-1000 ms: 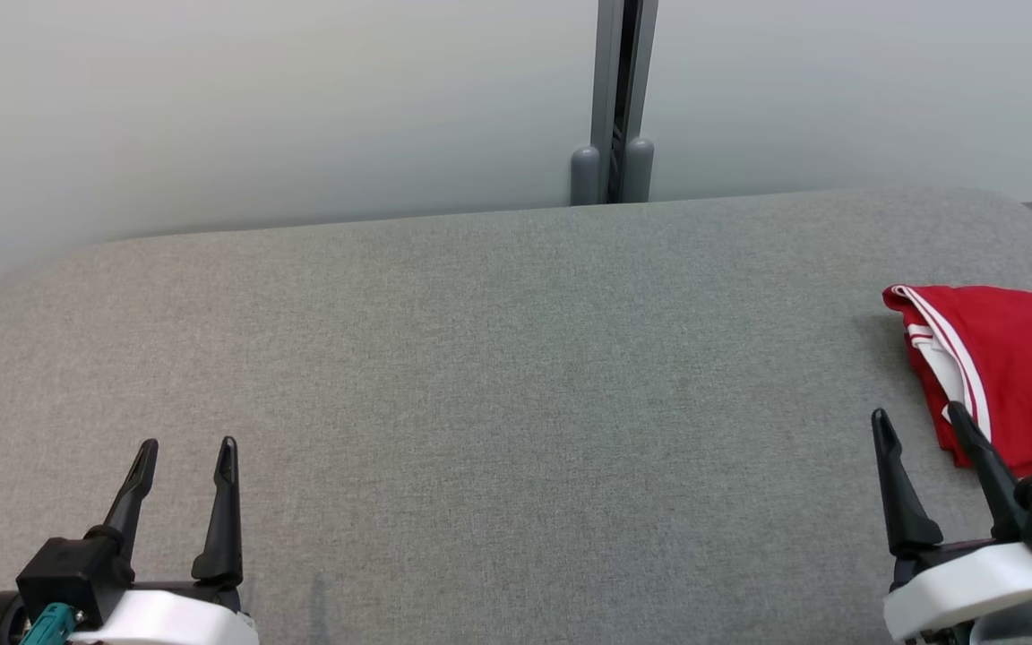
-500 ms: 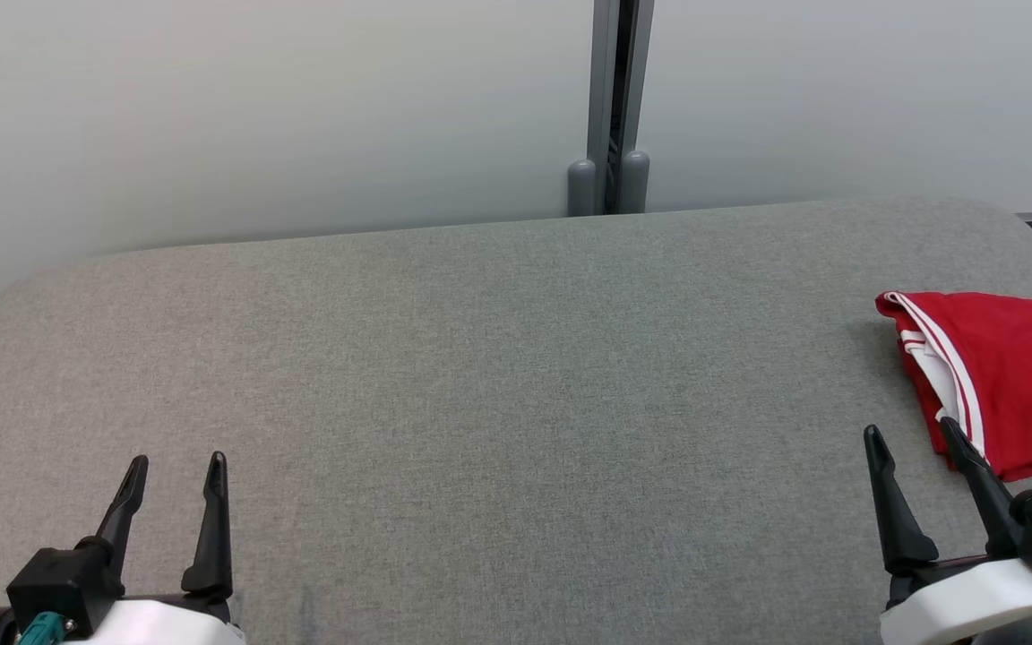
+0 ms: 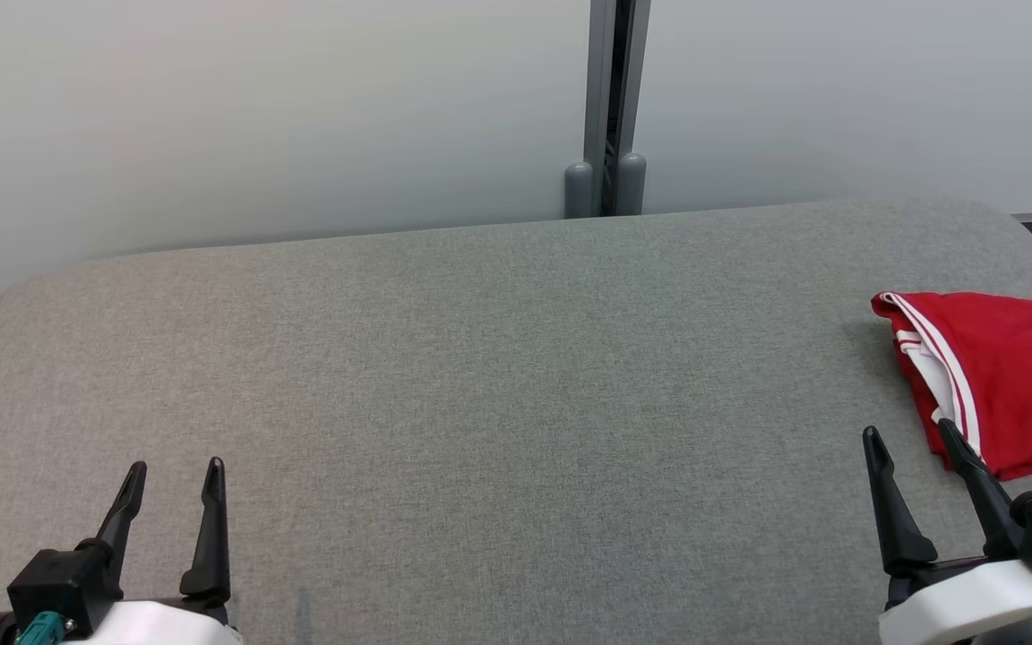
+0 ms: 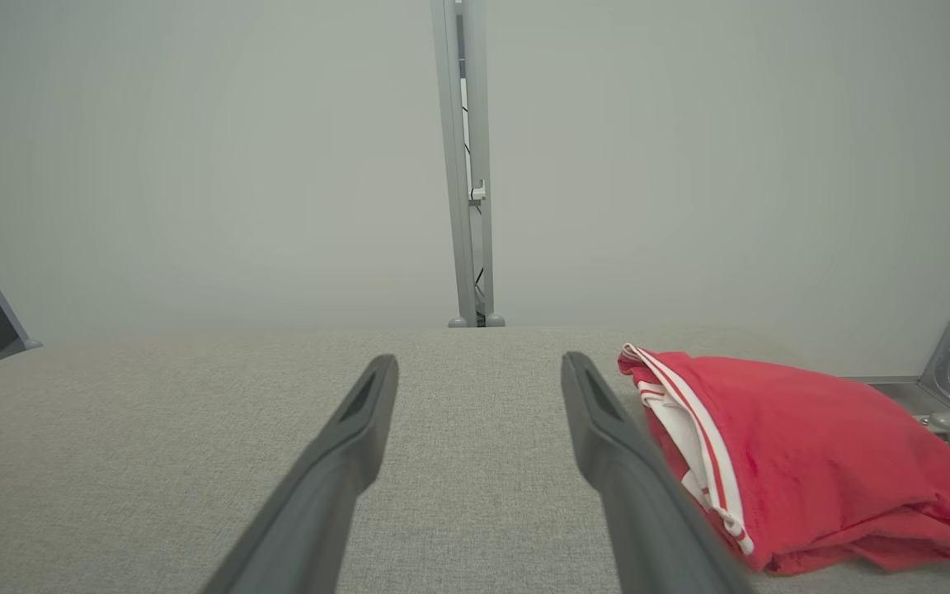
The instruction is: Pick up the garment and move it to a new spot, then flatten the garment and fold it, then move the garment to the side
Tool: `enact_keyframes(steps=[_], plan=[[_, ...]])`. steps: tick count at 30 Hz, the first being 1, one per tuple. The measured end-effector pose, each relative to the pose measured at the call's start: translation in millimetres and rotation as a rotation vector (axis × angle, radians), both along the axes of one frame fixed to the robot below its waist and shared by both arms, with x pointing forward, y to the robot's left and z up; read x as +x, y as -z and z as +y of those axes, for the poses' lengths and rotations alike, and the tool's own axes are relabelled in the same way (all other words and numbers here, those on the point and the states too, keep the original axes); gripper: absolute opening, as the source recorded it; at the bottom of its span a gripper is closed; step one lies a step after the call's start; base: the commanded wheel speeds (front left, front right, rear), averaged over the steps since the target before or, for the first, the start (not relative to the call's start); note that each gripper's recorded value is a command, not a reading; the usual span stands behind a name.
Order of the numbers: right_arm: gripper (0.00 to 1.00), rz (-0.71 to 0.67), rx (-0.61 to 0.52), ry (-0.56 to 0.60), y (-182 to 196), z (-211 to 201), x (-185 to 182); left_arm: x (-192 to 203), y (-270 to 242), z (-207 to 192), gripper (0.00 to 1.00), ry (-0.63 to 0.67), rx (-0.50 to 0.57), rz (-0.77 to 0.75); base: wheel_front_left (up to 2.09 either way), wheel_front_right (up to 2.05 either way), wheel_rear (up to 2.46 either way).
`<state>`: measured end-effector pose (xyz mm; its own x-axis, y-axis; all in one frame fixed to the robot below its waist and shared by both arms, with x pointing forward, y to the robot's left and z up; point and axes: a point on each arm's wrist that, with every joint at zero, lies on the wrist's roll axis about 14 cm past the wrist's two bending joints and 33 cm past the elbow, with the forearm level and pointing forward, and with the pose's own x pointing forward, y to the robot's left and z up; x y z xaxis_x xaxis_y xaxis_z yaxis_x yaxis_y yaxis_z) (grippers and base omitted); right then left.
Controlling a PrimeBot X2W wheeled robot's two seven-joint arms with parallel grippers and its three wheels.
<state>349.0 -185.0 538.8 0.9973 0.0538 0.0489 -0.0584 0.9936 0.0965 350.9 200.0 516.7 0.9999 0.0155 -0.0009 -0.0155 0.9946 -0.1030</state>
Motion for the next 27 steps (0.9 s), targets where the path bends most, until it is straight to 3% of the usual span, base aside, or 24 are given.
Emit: enact_keyframes(steps=[12, 13, 18, 27], plan=[[1.0, 0.002, 0.015, 0.005, 2, -1, -1, 1, 2, 0, 1.0, 0.005, 0.001, 0.006, 0.0, 0.0, 0.0], [0.0, 0.003, 0.017, 0.003, 3, -1, -1, 1, 2, 0, 0.0, 0.006, 0.002, 0.007, 0.0, 0.0, 0.0], [0.0, 0.069, 0.04, 0.0, 24, 3, -7, -8, 25, -8, 0.0, 0.003, -0.033, 0.08, 0.0, 0.0, 0.0], [0.0, 0.092, 0.215, -0.006, 31, 6, -3, -8, 37, -2, 0.0, -0.026, -0.196, 0.138, 0.0, 0.0, 0.0]])
